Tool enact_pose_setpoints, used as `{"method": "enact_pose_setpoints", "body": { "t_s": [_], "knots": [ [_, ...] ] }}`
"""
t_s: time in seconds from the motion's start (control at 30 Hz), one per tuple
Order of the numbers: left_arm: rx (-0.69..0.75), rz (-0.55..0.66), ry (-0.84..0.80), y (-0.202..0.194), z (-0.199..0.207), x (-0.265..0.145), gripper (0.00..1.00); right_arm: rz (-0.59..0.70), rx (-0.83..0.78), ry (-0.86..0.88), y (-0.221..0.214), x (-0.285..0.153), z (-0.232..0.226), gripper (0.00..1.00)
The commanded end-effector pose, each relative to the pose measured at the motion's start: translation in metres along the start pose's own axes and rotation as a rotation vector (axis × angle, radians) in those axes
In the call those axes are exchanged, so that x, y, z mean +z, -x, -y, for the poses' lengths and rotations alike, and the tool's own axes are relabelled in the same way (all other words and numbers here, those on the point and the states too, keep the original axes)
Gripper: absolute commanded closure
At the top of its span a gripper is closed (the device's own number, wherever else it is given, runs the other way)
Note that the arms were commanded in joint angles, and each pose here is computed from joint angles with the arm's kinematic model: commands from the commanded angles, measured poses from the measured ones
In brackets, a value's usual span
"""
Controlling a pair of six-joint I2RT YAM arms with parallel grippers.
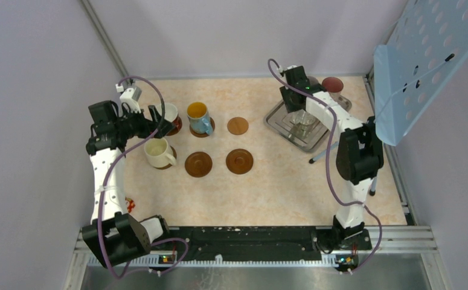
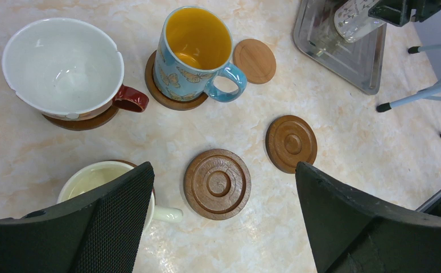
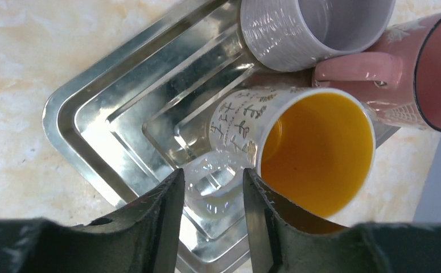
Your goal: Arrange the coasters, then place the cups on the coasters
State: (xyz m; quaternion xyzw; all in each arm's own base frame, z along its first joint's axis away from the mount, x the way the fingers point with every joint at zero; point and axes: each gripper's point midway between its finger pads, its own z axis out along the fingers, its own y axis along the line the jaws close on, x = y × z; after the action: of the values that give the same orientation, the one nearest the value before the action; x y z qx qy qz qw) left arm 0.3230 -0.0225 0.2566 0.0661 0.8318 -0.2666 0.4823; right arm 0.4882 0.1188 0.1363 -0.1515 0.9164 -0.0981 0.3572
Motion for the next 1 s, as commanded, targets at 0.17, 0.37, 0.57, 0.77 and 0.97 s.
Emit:
{"method": "enact_pose_setpoints", "body": {
  "t_s": [0.17, 0.37, 0.57, 0.77, 0.97],
  "knots": [
    [0.037, 0.046, -0.006, 0.013, 0.006, -0.007, 0.01, 0.112, 0.26, 0.02, -0.003, -0.057, 0.009, 0.42],
    [0.031, 0.048, -0.003, 0.014, 0.006, -0.006, 0.01, 0.1, 0.409, -0.013, -0.011, -0.048, 0.007, 0.33],
    [0.037, 0.052, 0.015, 0.014, 0.004, -0.008, 0.01, 0.089, 0.516, -0.049, -0.008, -0.035, 0.006, 0.31],
    [0.038, 0.054, 0.016, 0.014, 0.004, -0.008, 0.01, 0.061, 0.564, -0.089, -0.01, -0.018, 0.004, 0.31],
    [0.036, 0.053, 0.028, 0.013, 0.002, -0.008, 0.01, 0.063, 0.558, -0.116, -0.014, -0.009, 0.007, 0.37]
  ]
}}
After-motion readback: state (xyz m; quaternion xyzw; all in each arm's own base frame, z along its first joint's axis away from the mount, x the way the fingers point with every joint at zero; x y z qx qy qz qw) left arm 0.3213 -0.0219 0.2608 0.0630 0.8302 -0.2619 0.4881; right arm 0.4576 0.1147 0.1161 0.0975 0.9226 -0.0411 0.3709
